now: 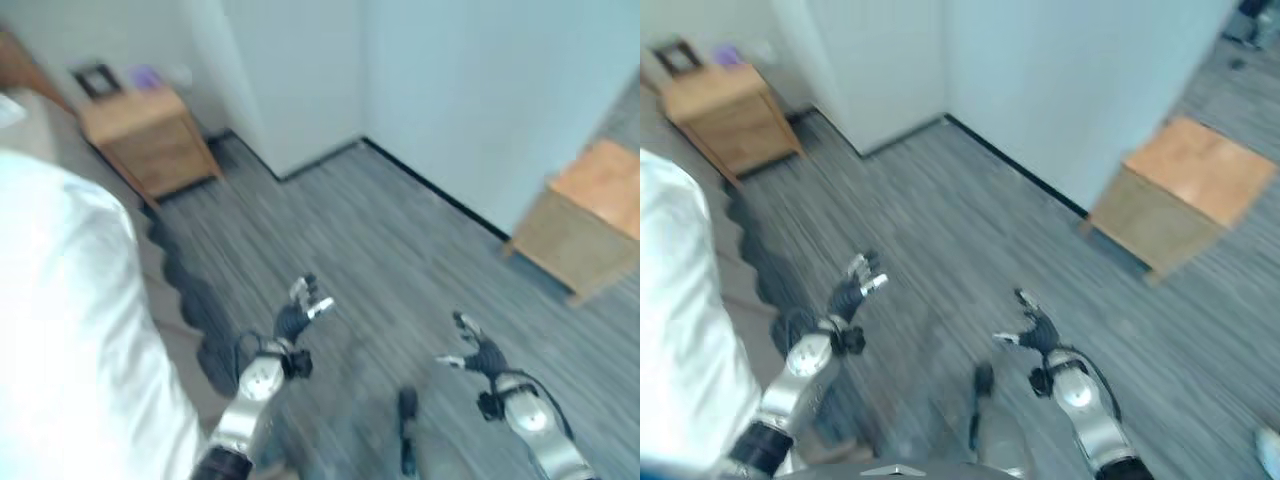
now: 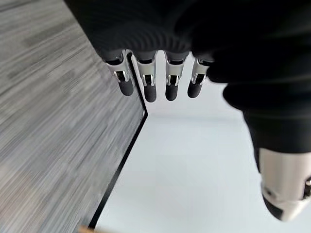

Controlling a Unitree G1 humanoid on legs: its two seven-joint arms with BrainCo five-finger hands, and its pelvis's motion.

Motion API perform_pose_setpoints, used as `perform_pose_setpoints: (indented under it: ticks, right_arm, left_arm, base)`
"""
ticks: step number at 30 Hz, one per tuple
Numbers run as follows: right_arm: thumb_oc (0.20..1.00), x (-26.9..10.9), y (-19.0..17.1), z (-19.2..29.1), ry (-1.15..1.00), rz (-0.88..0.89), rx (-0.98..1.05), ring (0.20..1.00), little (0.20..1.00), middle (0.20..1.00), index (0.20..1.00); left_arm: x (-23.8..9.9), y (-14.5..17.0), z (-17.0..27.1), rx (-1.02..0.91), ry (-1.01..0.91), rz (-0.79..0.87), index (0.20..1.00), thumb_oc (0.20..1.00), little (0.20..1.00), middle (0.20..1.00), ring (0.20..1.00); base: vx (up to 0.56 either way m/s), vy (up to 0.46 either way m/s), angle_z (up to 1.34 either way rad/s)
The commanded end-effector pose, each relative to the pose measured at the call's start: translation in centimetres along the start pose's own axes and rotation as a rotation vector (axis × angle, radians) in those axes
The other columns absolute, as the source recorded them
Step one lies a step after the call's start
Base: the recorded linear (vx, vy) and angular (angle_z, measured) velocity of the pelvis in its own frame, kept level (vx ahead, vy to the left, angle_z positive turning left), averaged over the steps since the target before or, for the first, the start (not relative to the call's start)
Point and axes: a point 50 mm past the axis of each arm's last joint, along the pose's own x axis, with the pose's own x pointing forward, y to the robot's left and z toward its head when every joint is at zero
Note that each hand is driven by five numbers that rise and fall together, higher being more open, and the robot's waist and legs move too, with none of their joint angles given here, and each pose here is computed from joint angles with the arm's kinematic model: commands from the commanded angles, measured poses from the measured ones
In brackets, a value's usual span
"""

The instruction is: Making the bed.

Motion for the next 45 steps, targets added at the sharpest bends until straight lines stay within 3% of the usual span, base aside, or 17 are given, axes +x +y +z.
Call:
perform_pose_setpoints:
  ticks: [1,8,20,25,35,45]
  right_arm:
    - [1.000,0.5,0.1,2.2,-0.112,0.007,0.007,1.000,1.000,1.000,1.000]
    - [1.000,1.0,-1.8,4.1,-0.193,-0.036,-0.032,1.000,1.000,1.000,1.000]
    - [1.000,0.9,-1.5,3.6,-0.173,-0.039,-0.066,1.000,1.000,1.000,1.000]
    - [1.000,1.1,-0.2,4.0,-0.188,-0.021,-0.047,1.000,1.000,1.000,1.000]
    - [1.000,1.3,0.2,5.8,-0.263,-0.033,-0.013,1.000,1.000,1.000,1.000]
    - [1.000,0.0,1.1,3.7,-0.178,-0.007,-0.013,1.000,1.000,1.000,1.000]
  left_arm:
    - [0.5,0.5,2.3,0.062,-0.123,-0.009,1.000,1.000,1.000,1.000,1.000]
    - [-1.0,1.2,1.0,0.016,-0.066,0.023,1.000,1.000,1.000,1.000,1.000]
    - [-3.0,2.2,-1.0,0.016,0.025,0.081,1.000,1.000,1.000,1.000,1.000]
    - [-2.5,2.5,-0.9,0.080,0.040,0.061,1.000,1.000,1.000,1.000,1.000]
    - [0.0,2.0,3.1,0.142,-0.125,0.022,1.000,1.000,1.000,1.000,1.000]
    - [-1.6,3.4,0.3,0.165,-0.009,0.055,1.000,1.000,1.000,1.000,1.000]
  base:
    - [0.47,-0.268,0.52]
    - [0.44,-0.310,0.47]
    - [0.48,0.106,0.16]
    - [0.48,0.210,-0.18]
    - [0.31,0.114,0.48]
    - [0.33,-0.066,0.59]
